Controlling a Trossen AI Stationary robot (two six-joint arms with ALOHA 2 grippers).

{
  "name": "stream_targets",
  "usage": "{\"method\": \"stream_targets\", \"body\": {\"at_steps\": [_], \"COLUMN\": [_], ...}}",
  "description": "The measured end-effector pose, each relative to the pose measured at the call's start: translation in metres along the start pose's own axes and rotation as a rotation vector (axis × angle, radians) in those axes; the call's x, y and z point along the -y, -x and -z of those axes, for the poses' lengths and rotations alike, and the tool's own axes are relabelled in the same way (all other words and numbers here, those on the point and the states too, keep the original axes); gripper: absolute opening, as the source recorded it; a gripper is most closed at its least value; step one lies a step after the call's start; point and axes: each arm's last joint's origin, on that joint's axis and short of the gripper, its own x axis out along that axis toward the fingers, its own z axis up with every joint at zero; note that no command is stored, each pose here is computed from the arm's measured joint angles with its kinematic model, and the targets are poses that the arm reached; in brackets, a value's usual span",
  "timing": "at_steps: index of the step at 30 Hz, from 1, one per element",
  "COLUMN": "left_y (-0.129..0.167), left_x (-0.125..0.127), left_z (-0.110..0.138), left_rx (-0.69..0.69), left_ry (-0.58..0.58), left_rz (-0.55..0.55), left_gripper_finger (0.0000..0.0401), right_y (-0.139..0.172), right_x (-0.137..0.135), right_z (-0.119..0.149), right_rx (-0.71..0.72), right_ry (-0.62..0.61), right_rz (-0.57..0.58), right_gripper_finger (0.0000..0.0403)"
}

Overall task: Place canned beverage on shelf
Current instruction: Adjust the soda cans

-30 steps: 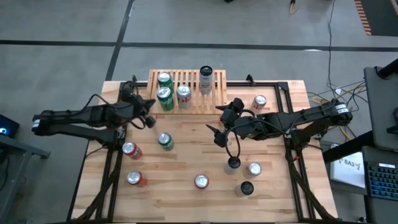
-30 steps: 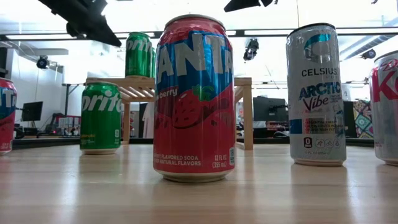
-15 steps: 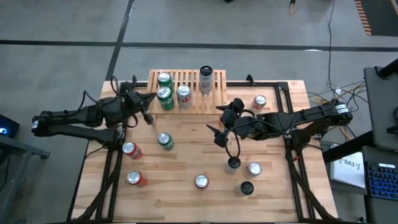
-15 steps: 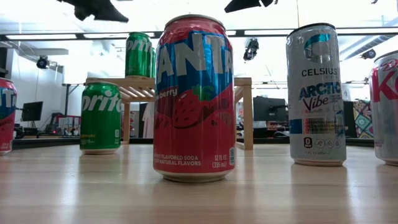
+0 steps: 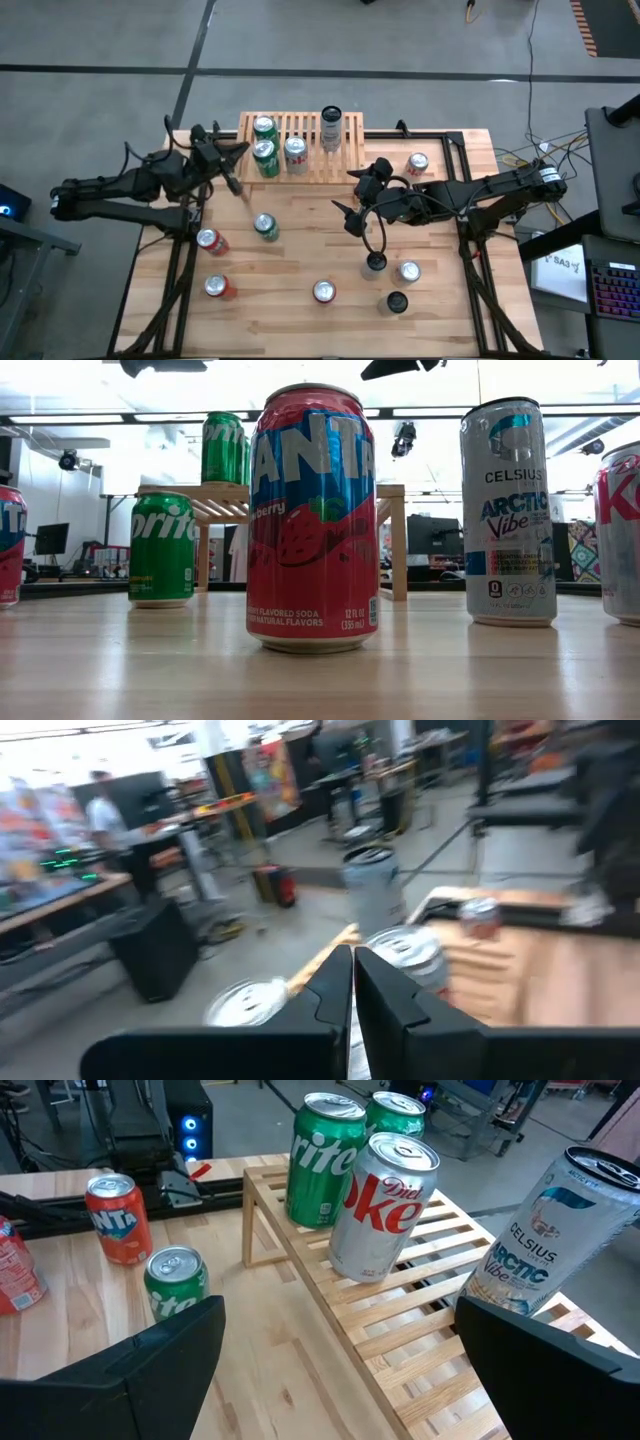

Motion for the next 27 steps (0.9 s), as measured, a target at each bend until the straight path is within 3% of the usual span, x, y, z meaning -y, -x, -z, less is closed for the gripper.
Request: {"method": "stream_targets", "body": {"at_steps": [11,21,27], "left_y": [0.010,0.012,0.014], "left_x": [0.009,0.026,0.038], "left_z": [-0.009,-0.012,-0.010], "left_rx": [0.134,0.149,0.155], "left_ry": [0.121,0.137,0.135], "left_rz": [0.424,0.535,0.600], "left_gripper_finger": [0.0000,0.0000,0.0000], "right_y": [0.002,0.010,0.011], "right_x": [-0.003,-0.014,-0.017], "right_z": [-0.004,-0.007,-0.012], "right_rx": [0.042,0.080,0.127], "right_ry": [-0.003,-0.012,0.043], "right_rz": [-0.022,-0.075,-0.155], "right_gripper_finger": [0.0384,0.0384,0.0384]}}
